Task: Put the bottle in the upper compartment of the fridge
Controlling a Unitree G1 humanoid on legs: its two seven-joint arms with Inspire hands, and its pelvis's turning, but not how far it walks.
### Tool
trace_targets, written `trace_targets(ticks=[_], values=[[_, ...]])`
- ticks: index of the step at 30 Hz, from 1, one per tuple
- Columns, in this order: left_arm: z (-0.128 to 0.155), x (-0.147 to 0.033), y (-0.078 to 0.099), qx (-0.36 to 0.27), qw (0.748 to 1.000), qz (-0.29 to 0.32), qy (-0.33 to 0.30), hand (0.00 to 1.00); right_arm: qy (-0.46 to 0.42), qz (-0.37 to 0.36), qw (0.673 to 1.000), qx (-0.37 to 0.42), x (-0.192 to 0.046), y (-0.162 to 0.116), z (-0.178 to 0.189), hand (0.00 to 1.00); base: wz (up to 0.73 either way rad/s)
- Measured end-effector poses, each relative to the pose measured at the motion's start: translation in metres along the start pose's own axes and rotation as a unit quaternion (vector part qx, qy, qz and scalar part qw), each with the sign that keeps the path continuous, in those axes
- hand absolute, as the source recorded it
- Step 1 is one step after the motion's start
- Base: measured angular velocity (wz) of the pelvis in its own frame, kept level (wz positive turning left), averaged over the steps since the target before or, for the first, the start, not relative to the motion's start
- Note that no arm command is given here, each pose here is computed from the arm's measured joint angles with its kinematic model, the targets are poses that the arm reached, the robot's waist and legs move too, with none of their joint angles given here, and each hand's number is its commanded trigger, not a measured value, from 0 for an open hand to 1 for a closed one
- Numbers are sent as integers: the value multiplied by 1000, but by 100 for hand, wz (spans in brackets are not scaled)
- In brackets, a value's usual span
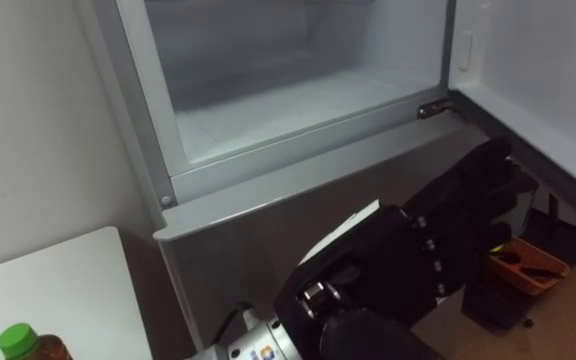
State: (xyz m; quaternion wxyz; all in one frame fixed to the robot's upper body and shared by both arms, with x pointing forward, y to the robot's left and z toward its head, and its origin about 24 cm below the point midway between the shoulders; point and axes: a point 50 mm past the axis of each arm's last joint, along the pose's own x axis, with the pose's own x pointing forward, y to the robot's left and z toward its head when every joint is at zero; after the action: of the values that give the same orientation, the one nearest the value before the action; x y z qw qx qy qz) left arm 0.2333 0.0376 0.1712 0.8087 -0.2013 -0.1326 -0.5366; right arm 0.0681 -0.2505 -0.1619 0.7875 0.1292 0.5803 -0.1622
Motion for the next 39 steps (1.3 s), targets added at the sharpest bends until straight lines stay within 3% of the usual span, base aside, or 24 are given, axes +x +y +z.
trace_targets(ticks=[19,26,31,39], values=[[-12,-7,10,31,998,23,46,0,8,-13,1000,-14,0,0,-3,0,3],[-35,-35,13,25,993,71,94,0,12,-17,999,-31,1,4,-7,0,13],[-58,-65,16,21,982,111,154,0,10,-18,999,-48,1,5,-6,0,22],[-77,-88,14,19,970,138,201,0,0,-15,997,-79,2,10,-2,0,18]])
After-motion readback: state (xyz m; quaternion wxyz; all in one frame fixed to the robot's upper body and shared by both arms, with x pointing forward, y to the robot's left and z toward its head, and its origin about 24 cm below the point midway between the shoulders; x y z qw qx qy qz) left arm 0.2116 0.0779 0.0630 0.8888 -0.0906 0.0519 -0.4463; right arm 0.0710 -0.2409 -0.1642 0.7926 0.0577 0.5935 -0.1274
